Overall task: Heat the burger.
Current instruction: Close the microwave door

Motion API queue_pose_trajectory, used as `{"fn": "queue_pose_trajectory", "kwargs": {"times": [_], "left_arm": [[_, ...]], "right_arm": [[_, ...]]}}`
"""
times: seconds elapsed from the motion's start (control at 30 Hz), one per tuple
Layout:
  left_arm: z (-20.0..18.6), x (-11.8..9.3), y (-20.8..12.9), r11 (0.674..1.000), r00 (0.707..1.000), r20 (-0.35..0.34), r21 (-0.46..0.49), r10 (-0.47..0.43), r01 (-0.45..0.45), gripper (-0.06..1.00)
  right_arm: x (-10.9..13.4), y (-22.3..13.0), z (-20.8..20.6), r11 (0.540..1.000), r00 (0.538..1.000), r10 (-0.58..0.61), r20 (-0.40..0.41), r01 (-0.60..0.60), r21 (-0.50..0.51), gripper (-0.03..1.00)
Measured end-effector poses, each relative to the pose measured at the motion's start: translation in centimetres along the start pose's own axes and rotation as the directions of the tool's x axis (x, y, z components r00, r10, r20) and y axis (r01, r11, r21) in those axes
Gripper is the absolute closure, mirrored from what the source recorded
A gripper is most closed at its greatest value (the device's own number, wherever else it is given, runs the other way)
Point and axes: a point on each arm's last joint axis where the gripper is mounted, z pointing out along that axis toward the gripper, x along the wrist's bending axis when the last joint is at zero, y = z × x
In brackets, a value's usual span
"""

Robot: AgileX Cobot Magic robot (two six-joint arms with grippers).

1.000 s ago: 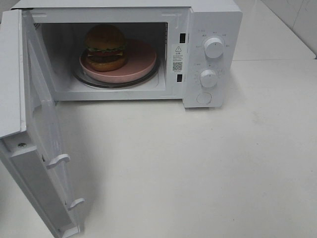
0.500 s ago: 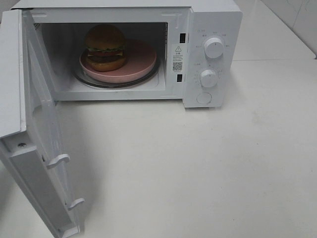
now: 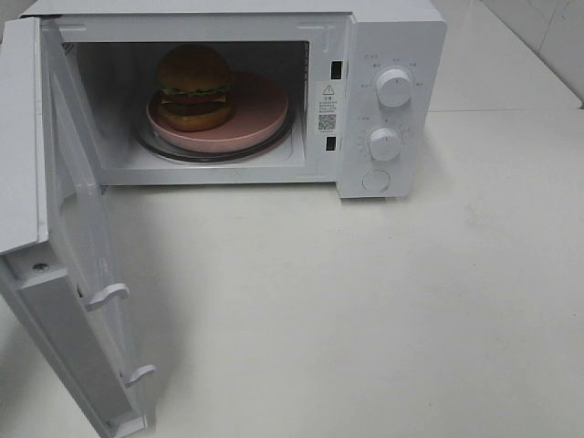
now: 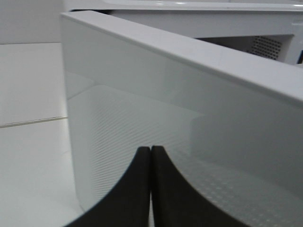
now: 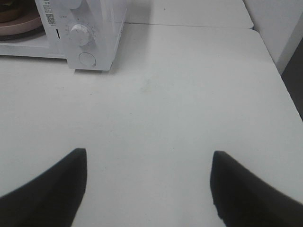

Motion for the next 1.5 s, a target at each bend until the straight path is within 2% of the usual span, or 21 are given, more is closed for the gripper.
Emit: {"fn": "queue_pose_trajectory", "kwargs": {"times": [0.27,0.4,0.53,0.57,0.8,0.93,1.4,1.5], "left_arm": [[1.1,-1.6,-0.9,1.0,0.999,-0.046,0.022,-0.016,0.017,0.94],[1.8,-2.2,-1.2,0.999,0.999,-0.045,0.034,-0.03,0.031,0.94],[3.5,-3.5,-0.9,0.999,0.999,-0.016,0.025,-0.043,0.043,0.94],[4.3,-4.2,-0.7,0.999,0.999,0.013,0.016,-0.04,0.04,0.94],[6.6,-5.8,-0.1,0.997,0.997,0.02,-0.007,-0.079,0.079,0.94],[8.5,-7.5,0.6,0.995,0.994,0.06,-0.037,-0.089,0.091,0.94],[14.1,-12.4,1.6,0.995,0.981,0.172,-0.018,-0.09,0.094,0.94],[14.9,-12.9,1.8,0.995,0.979,0.18,-0.016,-0.091,0.096,0.94]], "right_arm": [[0.0,0.0,0.0,1.0,1.0,0.0,0.0,0.0,0.0,0.25],[0.0,0.0,0.0,1.0,1.0,0.0,0.0,0.0,0.0,0.25],[0.0,0.0,0.0,1.0,1.0,0.0,0.0,0.0,0.0,0.25],[0.0,0.0,0.0,1.0,1.0,0.0,0.0,0.0,0.0,0.25],[0.0,0.0,0.0,1.0,1.0,0.0,0.0,0.0,0.0,0.25],[0.0,0.0,0.0,1.0,1.0,0.0,0.0,0.0,0.0,0.25],[0.0,0.0,0.0,1.0,1.0,0.0,0.0,0.0,0.0,0.25],[0.0,0.0,0.0,1.0,1.0,0.0,0.0,0.0,0.0,0.25]]}}
